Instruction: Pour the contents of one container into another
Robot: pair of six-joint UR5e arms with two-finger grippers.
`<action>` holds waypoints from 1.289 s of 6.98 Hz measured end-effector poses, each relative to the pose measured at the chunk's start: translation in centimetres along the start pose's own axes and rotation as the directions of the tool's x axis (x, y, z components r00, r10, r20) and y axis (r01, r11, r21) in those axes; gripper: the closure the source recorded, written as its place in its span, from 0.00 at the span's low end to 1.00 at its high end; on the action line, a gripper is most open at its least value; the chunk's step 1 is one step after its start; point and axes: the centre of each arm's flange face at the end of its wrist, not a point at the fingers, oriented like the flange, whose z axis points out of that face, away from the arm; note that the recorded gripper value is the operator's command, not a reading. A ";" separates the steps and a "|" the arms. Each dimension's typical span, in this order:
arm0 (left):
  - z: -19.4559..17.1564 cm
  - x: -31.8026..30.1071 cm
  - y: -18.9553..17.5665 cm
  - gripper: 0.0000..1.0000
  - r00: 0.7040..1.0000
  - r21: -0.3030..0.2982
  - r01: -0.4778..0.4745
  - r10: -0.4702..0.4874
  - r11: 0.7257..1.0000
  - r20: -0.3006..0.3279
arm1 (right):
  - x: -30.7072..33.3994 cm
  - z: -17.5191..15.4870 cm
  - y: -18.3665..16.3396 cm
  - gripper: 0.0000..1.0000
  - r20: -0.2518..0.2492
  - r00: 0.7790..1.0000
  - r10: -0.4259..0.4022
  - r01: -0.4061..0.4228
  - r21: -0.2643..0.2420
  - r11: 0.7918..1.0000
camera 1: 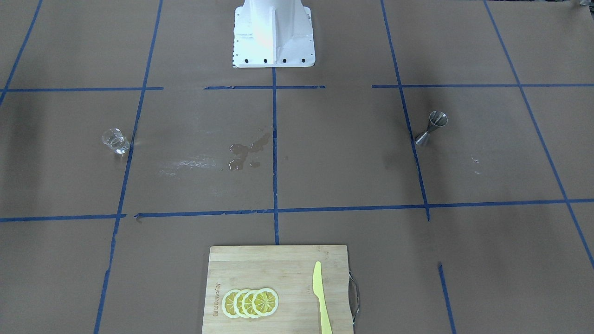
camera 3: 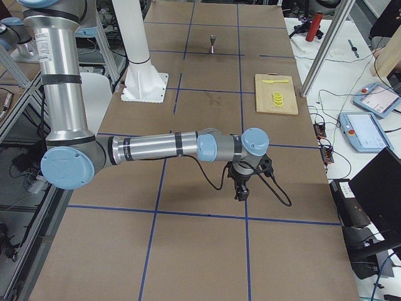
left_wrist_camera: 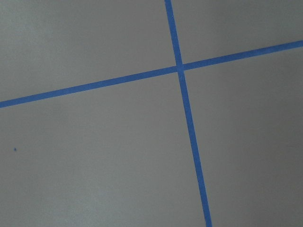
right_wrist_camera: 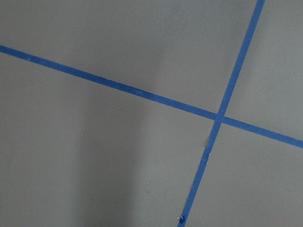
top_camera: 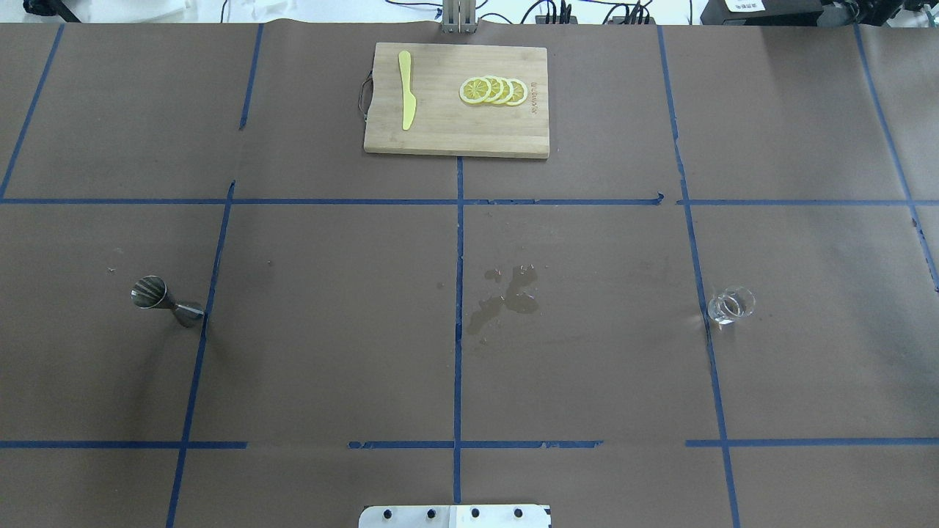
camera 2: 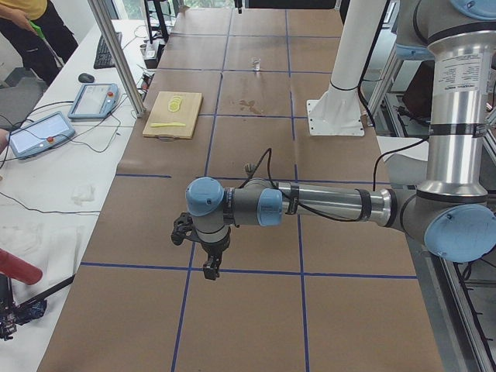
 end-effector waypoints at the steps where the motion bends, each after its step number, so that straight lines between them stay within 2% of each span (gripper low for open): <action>1: -0.2 0.2 -0.1 0.00 1.000 0.004 -0.004 0.004 1.000 0.001 | 0.0 0.1 0.1 0.00 0.003 1.000 0.001 -0.001 -0.001 1.000; 5: -1.0 1.0 -0.8 0.00 1.000 0.032 -0.031 0.030 0.999 0.007 | 0.1 0.1 0.1 0.00 0.004 1.000 0.000 0.000 -0.001 1.000; 9: -1.5 2.5 -2.2 0.00 0.994 0.097 -0.110 0.110 0.989 0.003 | -0.9 -0.7 -0.4 0.00 0.014 1.000 -0.024 0.024 0.022 0.999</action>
